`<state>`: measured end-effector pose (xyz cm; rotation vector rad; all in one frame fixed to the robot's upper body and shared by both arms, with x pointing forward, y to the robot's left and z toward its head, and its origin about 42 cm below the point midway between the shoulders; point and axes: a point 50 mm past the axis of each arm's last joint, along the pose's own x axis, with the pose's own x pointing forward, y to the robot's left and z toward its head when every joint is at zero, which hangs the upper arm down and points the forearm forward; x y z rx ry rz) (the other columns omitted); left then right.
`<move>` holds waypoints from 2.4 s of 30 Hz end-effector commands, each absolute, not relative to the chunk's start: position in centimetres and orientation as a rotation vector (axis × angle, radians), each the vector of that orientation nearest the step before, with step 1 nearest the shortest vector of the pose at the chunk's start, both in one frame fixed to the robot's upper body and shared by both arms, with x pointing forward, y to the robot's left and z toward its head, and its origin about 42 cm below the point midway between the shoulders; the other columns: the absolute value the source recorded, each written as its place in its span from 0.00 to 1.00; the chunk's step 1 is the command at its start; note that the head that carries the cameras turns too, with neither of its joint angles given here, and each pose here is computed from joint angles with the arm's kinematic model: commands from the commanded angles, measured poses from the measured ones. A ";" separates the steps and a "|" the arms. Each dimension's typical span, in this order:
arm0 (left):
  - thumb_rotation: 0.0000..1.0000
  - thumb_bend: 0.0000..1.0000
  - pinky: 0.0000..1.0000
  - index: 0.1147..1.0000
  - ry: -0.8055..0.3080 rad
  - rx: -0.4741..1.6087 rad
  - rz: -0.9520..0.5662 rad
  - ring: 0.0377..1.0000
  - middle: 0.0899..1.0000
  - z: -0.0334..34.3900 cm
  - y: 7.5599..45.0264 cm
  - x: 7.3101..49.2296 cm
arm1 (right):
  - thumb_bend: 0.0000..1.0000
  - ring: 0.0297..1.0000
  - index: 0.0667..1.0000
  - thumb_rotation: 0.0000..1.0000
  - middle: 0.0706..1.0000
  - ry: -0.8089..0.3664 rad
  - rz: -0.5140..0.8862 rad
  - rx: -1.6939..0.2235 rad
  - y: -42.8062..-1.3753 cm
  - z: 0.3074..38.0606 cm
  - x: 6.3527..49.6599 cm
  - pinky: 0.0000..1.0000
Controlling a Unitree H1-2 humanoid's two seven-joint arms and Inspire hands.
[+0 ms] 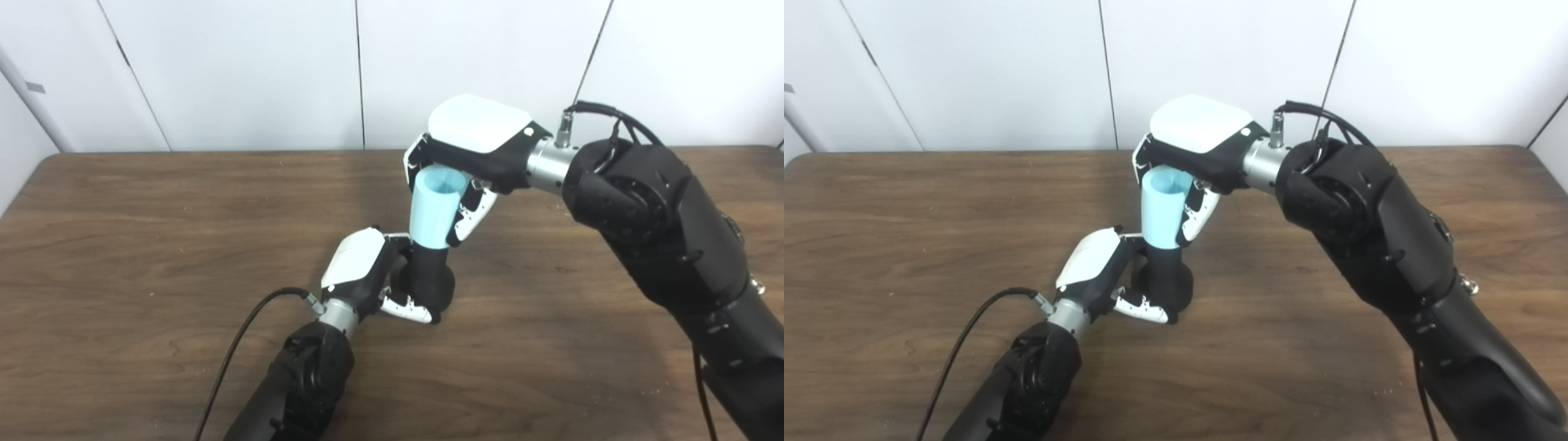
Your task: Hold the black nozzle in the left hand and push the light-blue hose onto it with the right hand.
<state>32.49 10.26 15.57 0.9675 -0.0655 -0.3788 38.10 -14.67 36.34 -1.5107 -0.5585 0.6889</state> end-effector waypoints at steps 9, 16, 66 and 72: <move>0.04 0.52 1.00 0.42 0.175 1.004 -0.514 0.81 0.62 10.4 10.5 30.1 | 0.50 0.40 0.45 0.00 0.45 -0.646 0.632 -1.542 -14.2 36.7 38.7 0.31; 0.04 0.52 1.00 0.42 0.176 1.006 -0.513 0.80 0.62 10.3 10.5 30.2 | 0.50 0.40 0.45 0.00 0.46 -0.663 0.628 -1.534 -14.0 36.6 39.1 0.31; 0.04 0.52 1.00 0.41 0.183 0.999 -0.511 0.80 0.62 10.2 10.7 30.1 | 0.50 0.44 0.44 0.00 0.44 -0.482 0.700 -1.427 -14.6 38.7 39.3 0.32; 0.04 0.52 1.00 0.41 0.182 0.999 -0.511 0.78 0.60 10.2 10.8 30.1 | 0.50 0.44 0.43 0.00 0.45 -0.473 0.715 -1.431 -14.5 38.4 39.1 0.32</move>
